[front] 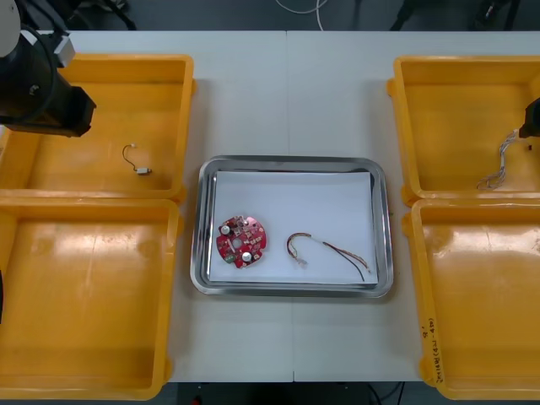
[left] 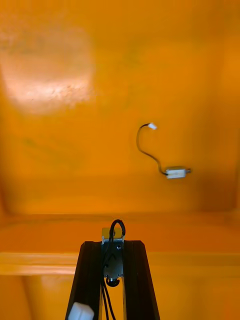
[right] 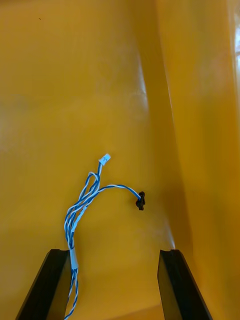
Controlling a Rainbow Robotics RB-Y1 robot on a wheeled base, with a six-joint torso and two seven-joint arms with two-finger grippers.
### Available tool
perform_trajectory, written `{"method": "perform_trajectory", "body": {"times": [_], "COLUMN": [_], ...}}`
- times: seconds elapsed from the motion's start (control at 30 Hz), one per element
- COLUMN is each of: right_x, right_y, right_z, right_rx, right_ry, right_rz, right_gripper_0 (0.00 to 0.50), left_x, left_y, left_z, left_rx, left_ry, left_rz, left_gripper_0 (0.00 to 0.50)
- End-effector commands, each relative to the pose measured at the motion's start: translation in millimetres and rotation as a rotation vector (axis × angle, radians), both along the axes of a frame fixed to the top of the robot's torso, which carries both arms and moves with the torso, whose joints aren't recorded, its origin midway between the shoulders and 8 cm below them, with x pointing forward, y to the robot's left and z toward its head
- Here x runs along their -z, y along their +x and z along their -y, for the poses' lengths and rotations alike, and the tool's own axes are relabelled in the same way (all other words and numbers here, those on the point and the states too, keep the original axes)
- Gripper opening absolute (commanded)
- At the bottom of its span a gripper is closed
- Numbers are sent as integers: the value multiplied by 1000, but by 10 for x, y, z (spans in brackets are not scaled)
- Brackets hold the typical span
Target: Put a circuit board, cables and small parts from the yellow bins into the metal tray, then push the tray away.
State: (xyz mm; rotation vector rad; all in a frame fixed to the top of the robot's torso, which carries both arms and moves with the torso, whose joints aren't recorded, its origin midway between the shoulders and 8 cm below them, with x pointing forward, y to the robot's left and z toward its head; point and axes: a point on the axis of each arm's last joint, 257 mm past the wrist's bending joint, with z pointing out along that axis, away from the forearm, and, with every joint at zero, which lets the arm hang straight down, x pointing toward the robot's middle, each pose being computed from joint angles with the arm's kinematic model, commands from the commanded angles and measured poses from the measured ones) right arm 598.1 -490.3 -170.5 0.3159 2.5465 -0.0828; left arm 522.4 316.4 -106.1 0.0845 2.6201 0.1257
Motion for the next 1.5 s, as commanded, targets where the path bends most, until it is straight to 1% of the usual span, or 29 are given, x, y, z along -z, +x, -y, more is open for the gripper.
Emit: {"method": "perform_trajectory", "body": {"times": [0.03, 0.07, 0.17, 0.3, 0.43, 0.57, 0.63, 0.83, 0.9, 1.13, 1.23, 1.37, 1.43, 1.5], "right_x": [-314, -269, -160, -73, 79, 178, 201, 387, 441, 629, 714, 813, 815, 830], "right_y": [169, 175, 163, 150, 124, 138, 150, 127, 113, 28, -22, -73, -65, -52], "right_z": [58, 38, 33, 10, -20, -101, -127, -204, -218, -219, -213, -216, -206, -210], "right_rx": [0, 2, 2, -13, -26, -36, -40, -49, -52, -56, -57, -62, -62, -63], "right_ry": [43, 61, 71, 54, 40, 44, 45, 46, 44, 39, 39, 33, 28, 22], "right_rz": [96, 99, 89, 73, 53, 49, 52, 36, 30, 1, -14, -32, -28, -22], "right_gripper_0": [500, 500, 500, 500, 500, 500, 500, 500, 500, 500, 500, 500, 500, 500], "left_x": [-199, -176, -126, -75, 29, 142, 184, 351, 417, 588, 696, 879, 944, 1044], "left_y": [55, 47, 19, -36, -124, -213, -242, -225, -202, -108, -88, -60, -49, -49], "left_z": [501, 611, 873, 1171, 1470, 1735, 1846, 2201, 2347, 2582, 2649, 2688, 2699, 2696], "left_rx": [47, 51, 62, 81, 96, 104, 111, 139, 162, 196, 207, 222, 226, 226], "left_ry": [-12, -18, -35, -51, -61, -78, -85, -117, -131, -123, -125, -110, -104, -100], "left_rz": [85, 88, 92, 93, 78, 52, 46, 62, 57, 41, 31, 17, 12, -4], "left_gripper_0": [0, 0, 0, 0, 0, 0, 1, 1, 1, 0, 0, 0, 1, 0]}}
